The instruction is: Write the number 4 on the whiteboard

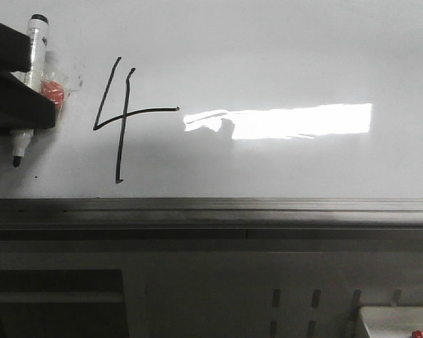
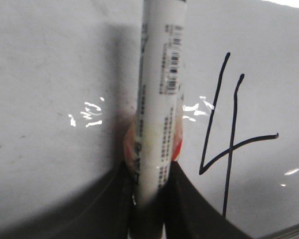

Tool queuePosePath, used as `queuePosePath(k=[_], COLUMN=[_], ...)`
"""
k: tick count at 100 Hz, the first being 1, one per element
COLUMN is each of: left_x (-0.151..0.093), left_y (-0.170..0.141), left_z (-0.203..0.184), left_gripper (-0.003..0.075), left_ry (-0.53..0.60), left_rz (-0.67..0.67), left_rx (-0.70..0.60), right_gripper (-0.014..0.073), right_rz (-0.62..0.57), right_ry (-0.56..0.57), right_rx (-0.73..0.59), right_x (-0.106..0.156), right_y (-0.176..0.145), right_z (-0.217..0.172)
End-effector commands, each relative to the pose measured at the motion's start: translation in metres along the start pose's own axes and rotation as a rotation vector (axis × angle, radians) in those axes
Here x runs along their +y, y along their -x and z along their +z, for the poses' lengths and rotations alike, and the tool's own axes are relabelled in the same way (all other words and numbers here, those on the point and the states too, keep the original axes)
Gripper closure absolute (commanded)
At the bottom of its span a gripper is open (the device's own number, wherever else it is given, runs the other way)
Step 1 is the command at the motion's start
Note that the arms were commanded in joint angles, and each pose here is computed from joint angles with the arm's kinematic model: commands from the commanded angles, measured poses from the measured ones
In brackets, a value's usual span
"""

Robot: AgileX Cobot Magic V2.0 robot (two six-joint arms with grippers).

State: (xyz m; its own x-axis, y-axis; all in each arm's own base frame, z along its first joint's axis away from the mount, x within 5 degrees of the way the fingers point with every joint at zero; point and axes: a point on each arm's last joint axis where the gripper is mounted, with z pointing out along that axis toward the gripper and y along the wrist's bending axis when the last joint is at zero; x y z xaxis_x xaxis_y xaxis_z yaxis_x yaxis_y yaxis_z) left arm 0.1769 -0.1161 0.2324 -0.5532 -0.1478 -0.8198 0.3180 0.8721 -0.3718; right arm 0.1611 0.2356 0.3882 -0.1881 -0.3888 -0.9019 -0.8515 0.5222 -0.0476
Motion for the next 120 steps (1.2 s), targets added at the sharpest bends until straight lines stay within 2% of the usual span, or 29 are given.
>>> queuePosePath(k=[1, 11, 19, 45, 50, 53, 55, 63, 68, 72, 84, 99, 120], left_x=[-0.004, -0.004, -0.004, -0.006, -0.008, -0.01, -0.011, -0.014, -0.016, -0.017, -0.016, -0.009, 0.009], left_y=[0.014, 0.014, 0.015, 0.02, 0.024, 0.027, 0.029, 0.034, 0.036, 0.036, 0.036, 0.024, -0.009], left_z=[0.0, 0.0, 0.0, -0.008, -0.016, -0.021, -0.026, -0.045, -0.061, -0.072, -0.111, -0.159, -0.196], left_gripper=[0.06, 0.0407, 0.0328, 0.0321, 0.0321, 0.0322, 0.0325, 0.0364, 0.0429, 0.0486, 0.0737, 0.0741, 0.0741], left_ry=[-0.014, -0.015, -0.015, -0.034, -0.052, -0.063, -0.073, -0.107, -0.134, -0.147, -0.191, -0.246, -0.207], left_rz=[-0.02, -0.022, -0.025, -0.01, 0.004, 0.007, 0.012, 0.041, 0.062, 0.093, 0.151, 0.189, 0.311], left_rx=[-0.085, -0.087, -0.093, -0.127, -0.16, -0.179, -0.197, -0.233, -0.256, -0.26, -0.345, -0.498, -0.48], right_gripper=[0.0105, 0.0105, 0.0105, 0.0116, 0.0171, 0.0242, 0.0277, 0.053, 0.0671, 0.0653, 0.0648, 0.0648, 0.0648], right_rz=[-0.007, -0.007, -0.007, -0.016, -0.025, -0.03, -0.033, -0.046, -0.05, -0.051, -0.051, -0.1, -0.097], right_ry=[-0.012, -0.011, -0.011, -0.017, -0.021, -0.024, -0.026, -0.034, -0.039, -0.041, -0.052, -0.087, -0.095], right_rx=[-0.124, -0.12, -0.12, -0.135, -0.139, -0.145, -0.149, -0.166, -0.197, -0.217, -0.307, -0.457, -0.546], right_x=[-0.001, 0.0, 0.0, -0.001, -0.001, -0.001, -0.001, -0.001, 0.0, 0.0, 0.002, 0.006, 0.012], right_y=[0.02, 0.019, 0.019, 0.02, 0.019, 0.019, 0.018, 0.013, 0.01, 0.006, -0.015, -0.062, -0.14], right_z=[-0.017, -0.017, -0.017, -0.023, -0.027, -0.031, -0.034, -0.047, -0.059, -0.067, -0.094, -0.133, -0.166])
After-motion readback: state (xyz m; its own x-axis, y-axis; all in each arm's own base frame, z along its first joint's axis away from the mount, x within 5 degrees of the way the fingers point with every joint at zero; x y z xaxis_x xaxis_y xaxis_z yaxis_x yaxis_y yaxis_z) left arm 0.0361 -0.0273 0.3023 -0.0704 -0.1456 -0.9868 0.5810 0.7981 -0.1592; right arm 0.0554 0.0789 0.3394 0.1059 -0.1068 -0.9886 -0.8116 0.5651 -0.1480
